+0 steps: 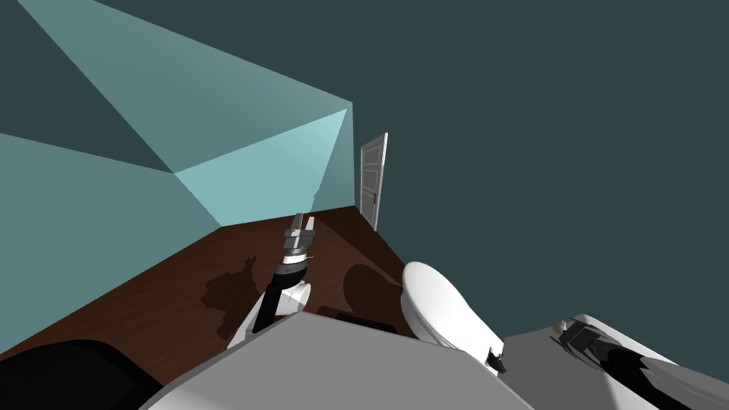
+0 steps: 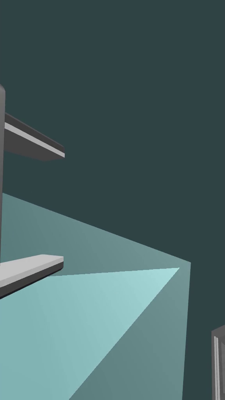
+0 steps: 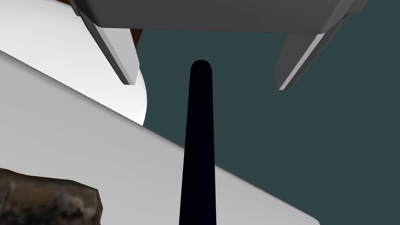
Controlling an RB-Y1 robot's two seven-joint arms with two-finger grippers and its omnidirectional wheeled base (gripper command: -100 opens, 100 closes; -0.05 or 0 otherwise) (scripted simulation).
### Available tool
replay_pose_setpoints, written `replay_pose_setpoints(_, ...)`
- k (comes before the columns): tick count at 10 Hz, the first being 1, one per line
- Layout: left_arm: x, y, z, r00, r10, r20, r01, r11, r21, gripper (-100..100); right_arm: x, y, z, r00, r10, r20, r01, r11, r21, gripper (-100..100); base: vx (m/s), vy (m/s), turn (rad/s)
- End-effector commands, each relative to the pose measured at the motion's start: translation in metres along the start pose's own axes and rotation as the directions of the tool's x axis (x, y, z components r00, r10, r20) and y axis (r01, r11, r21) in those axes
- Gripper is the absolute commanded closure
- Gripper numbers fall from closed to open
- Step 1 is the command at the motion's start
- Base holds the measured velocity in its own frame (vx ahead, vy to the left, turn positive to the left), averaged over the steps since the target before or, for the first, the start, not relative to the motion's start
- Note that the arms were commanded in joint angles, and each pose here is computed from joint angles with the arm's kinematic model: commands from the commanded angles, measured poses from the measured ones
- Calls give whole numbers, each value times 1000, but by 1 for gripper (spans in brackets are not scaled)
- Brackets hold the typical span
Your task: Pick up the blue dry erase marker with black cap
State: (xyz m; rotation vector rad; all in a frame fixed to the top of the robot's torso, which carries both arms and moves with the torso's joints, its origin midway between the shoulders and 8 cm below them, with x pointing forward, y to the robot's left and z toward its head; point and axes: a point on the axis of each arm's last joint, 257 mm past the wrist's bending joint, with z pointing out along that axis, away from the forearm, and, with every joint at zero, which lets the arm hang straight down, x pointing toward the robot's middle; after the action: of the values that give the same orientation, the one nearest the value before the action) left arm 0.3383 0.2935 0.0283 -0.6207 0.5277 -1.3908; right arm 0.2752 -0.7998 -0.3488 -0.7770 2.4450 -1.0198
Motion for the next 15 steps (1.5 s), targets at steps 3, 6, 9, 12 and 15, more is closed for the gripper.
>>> replay_pose_setpoints(3, 0, 0, 0, 1000, 0, 0, 0, 1000, 0, 0, 1, 0, 0, 1000, 1, -3, -1, 1000, 1, 100, -20, 2, -1)
replay_pose_setpoints(6, 0, 0, 0, 1000, 0, 0, 0, 1000, 0, 0, 1, 0, 0, 1000, -1, -3, 1, 1000, 1, 100, 0, 0, 0)
replay_pose_setpoints(9, 0, 0, 0, 1000, 0, 0, 0, 1000, 0, 0, 2, 7, -3, 1000, -13, 11, 13, 1000, -11, 100, 74, -3, -150)
replay_pose_setpoints(12, 0, 0, 0, 1000, 0, 0, 0, 1000, 0, 0, -2, 17, -6, 999, -29, 37, 30, 999, -25, 100, 113, 1, -106)
replay_pose_setpoints(15, 0, 0, 0, 1000, 0, 0, 0, 1000, 0, 0, -3, 27, -14, 995, -65, 72, 67, 997, -37, 100, 104, -1, -185)
